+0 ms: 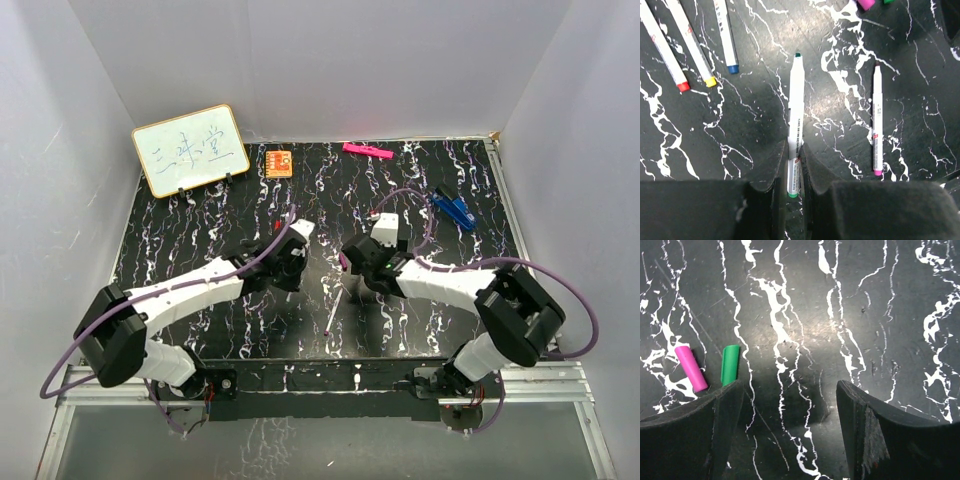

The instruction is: Insert the pens into the pen caps

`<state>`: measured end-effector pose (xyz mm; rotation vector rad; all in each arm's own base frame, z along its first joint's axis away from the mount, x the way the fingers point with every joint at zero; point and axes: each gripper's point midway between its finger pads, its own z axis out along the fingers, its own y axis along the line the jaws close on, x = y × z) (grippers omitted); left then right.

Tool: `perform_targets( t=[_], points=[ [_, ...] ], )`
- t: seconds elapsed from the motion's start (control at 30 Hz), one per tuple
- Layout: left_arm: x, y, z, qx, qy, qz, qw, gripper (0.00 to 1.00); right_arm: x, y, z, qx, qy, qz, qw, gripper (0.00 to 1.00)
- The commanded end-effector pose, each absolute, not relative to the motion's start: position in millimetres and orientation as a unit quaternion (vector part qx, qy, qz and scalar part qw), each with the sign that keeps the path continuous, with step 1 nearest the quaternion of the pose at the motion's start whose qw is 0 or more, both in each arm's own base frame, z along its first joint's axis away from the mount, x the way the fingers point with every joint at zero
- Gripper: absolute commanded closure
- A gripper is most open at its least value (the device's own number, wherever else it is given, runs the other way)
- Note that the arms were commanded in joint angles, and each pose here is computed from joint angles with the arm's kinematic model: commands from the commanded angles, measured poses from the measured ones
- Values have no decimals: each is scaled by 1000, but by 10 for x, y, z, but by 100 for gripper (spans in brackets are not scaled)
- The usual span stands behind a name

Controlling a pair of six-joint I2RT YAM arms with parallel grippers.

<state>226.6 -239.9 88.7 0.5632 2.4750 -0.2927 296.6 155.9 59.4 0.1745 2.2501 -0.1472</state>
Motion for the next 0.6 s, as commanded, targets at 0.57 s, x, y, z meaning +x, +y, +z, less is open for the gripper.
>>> perform_targets(
  t=[0.57],
  points=[
    [2187, -2385, 1098, 186, 891, -194, 366, 100, 3263, 2315, 711, 52, 896, 48, 437, 50]
  ],
)
